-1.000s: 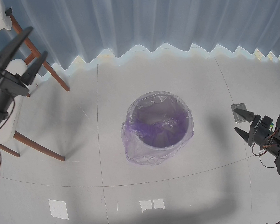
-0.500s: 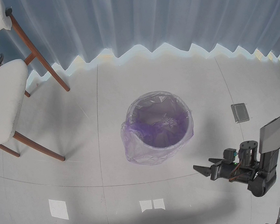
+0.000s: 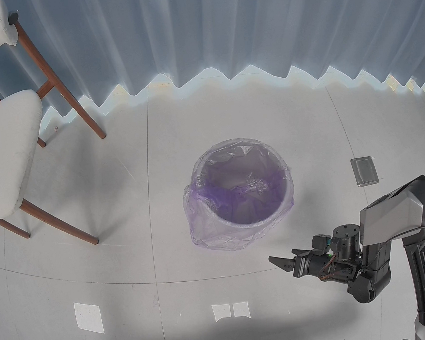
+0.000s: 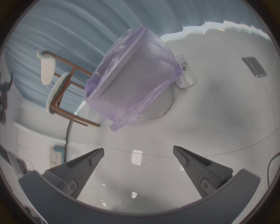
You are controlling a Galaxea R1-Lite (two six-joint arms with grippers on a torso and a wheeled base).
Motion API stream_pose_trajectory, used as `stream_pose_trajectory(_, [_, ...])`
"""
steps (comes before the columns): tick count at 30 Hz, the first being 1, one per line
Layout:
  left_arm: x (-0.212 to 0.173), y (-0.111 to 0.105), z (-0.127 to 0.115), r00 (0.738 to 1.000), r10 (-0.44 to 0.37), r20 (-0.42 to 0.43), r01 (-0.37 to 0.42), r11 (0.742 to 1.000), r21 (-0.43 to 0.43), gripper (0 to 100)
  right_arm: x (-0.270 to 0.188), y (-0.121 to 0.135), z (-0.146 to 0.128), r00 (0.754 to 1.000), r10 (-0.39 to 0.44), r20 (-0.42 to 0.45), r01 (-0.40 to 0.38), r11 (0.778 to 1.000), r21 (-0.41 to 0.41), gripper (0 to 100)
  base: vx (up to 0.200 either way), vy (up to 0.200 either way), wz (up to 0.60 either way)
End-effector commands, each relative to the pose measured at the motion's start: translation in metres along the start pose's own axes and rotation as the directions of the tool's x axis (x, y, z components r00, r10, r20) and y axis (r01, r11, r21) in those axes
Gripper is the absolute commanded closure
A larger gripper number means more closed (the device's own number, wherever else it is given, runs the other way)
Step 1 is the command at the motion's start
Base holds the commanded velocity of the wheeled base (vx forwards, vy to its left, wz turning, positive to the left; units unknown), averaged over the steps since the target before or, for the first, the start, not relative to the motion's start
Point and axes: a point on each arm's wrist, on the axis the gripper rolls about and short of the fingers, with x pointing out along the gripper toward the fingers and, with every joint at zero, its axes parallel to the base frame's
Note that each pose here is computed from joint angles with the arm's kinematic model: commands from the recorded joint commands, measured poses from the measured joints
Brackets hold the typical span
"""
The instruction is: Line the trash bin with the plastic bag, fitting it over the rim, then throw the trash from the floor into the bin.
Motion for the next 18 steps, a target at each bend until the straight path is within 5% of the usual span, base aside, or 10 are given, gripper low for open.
stream_pose_trajectory(1, [-0.001, -0.001, -0.001, 1.000, -0.001, -0.001, 0.001, 1.000, 0.002, 0, 0.008, 0.002, 0.026, 0.993, 0.049, 0.106, -0.057, 0.996, 0.073, 0, 0.000, 0.000, 0.00])
stream_pose_trajectory(7, [-0.001, -0.001, -0.001, 1.000, 0.000, -0.003, 0.000, 1.000, -0.001, 0, 0.022, -0.001, 0.049, 0.977, 0.074, 0.202, -0.111, 0.978, 0.178, 0, 0.000, 0.000, 0.00])
stream_pose_trajectory(16, [-0.002, -0.001, -0.004, 0.999, -0.013, -0.041, 0.013, 1.000, -0.007, 0, 0.033, -0.021, 0.050, 0.972, 0.043, 0.230, -0.081, 0.984, 0.156, 0, 0.000, 0.000, 0.00])
stream_pose_trajectory(17, [-0.002, -0.001, -0.005, 0.999, -0.015, -0.044, 0.014, 1.000, -0.007, 0, 0.035, -0.026, 0.049, 0.972, 0.036, 0.232, -0.072, 0.986, 0.148, 100, 0.000, 0.000, 0.00])
stream_pose_trajectory(18, [-0.003, -0.002, -0.005, 0.999, -0.017, -0.046, 0.016, 1.000, -0.006, 0, 0.035, -0.029, 0.049, 0.972, 0.032, 0.234, -0.066, 0.988, 0.141, 100, 0.000, 0.000, 0.00])
